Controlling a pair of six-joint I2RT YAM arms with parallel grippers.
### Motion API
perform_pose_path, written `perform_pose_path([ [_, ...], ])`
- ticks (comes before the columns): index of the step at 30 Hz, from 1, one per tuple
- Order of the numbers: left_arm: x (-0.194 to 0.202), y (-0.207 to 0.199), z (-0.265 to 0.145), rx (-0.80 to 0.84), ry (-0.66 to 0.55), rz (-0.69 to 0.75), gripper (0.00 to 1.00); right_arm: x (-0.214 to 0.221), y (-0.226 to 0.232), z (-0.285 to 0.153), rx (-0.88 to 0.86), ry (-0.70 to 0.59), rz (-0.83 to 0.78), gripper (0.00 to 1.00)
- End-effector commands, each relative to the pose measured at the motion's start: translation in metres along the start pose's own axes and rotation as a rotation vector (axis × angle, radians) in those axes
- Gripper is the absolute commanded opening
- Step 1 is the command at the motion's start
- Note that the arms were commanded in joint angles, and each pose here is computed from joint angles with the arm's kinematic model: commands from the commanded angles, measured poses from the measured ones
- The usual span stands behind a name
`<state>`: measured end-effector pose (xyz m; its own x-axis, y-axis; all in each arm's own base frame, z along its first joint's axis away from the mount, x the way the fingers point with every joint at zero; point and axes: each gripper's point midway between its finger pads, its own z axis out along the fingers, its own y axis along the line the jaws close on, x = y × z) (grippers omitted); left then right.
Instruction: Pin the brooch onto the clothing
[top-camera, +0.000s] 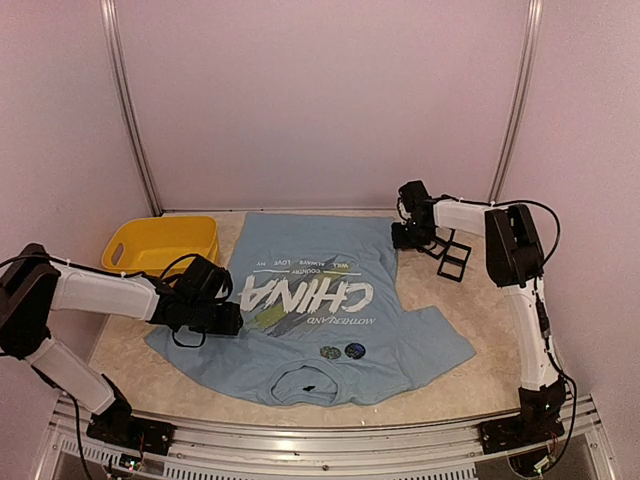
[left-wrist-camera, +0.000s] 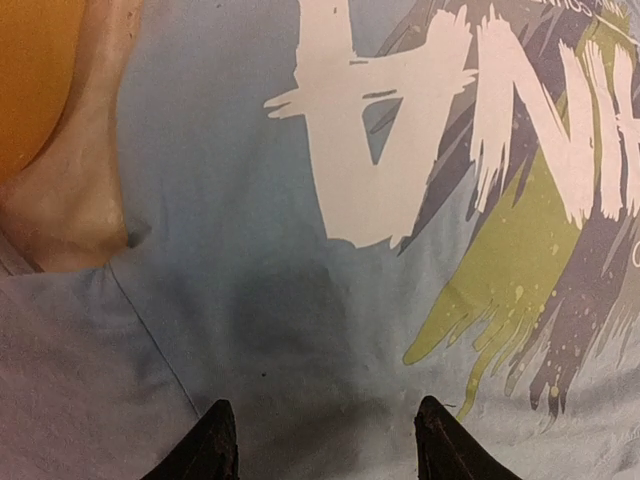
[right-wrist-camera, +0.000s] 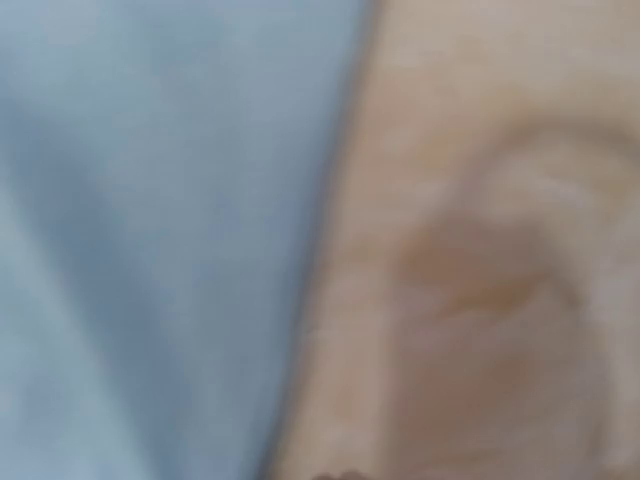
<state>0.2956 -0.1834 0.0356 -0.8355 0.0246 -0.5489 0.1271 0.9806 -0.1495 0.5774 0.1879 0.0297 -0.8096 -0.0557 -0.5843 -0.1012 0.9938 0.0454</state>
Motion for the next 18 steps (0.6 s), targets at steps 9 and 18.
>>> perform_pose_path([
  [9,0.030,-0.015,0.012,0.008,0.075,0.021,0.58,-0.013,-0.012,0.016,-0.112,0.058,-0.088,0.00],
  [18,0.001,-0.009,-0.009,-0.045,-0.027,0.024,0.59,-0.081,0.039,-0.092,-0.260,-0.176,-0.211,0.00],
])
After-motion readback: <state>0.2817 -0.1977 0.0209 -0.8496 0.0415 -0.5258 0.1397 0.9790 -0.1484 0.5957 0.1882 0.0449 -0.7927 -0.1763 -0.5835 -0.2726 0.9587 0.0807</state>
